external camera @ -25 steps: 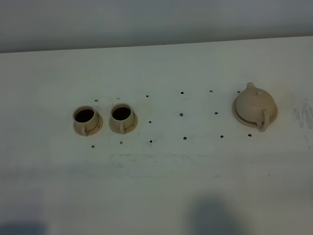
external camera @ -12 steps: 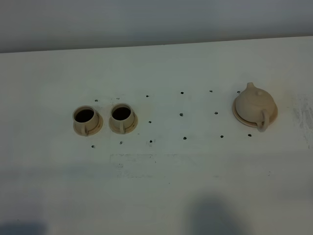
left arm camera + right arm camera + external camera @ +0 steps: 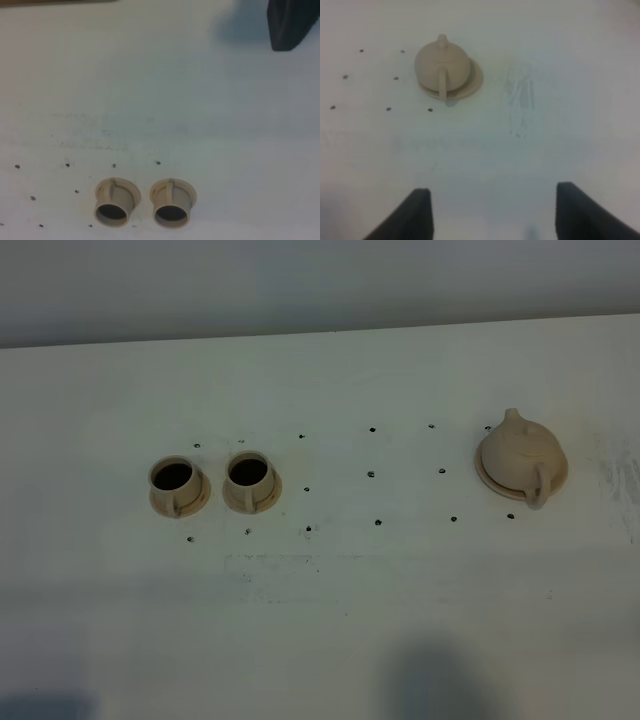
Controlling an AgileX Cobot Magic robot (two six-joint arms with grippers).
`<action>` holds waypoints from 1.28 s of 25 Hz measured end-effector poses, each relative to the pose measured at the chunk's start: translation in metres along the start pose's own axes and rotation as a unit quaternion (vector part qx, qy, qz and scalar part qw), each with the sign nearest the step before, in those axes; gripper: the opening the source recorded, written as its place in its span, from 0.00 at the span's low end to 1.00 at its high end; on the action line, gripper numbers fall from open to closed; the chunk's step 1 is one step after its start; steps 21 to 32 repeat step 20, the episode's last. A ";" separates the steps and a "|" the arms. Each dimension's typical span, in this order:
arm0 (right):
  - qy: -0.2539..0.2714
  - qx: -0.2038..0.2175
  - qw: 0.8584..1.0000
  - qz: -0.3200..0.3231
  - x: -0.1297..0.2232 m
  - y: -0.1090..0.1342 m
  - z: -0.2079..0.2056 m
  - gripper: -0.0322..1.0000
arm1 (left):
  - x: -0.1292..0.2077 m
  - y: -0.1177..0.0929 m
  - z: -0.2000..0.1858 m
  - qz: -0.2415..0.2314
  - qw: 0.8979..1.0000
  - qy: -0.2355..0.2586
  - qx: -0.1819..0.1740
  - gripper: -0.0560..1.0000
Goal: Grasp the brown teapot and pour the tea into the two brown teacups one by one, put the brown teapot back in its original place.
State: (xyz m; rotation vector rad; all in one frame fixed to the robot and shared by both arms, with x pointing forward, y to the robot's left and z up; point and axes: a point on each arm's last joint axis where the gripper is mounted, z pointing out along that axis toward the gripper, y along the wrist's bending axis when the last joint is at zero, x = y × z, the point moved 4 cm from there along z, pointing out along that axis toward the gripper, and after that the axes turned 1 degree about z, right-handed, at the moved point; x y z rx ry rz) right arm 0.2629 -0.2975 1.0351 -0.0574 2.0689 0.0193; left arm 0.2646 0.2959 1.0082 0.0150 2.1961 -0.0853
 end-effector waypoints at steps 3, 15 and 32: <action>0.000 0.000 1.000 0.000 0.000 0.000 0.000 0.53 | 0.000 0.000 0.000 0.000 1.000 0.000 0.000 0.37; 0.000 0.000 1.000 0.000 0.000 0.000 0.000 0.53 | 0.000 0.000 0.000 0.000 1.000 0.000 0.000 0.37; 0.000 0.000 1.000 0.000 0.000 0.000 0.000 0.53 | 0.000 0.000 0.000 0.000 1.000 0.000 0.000 0.37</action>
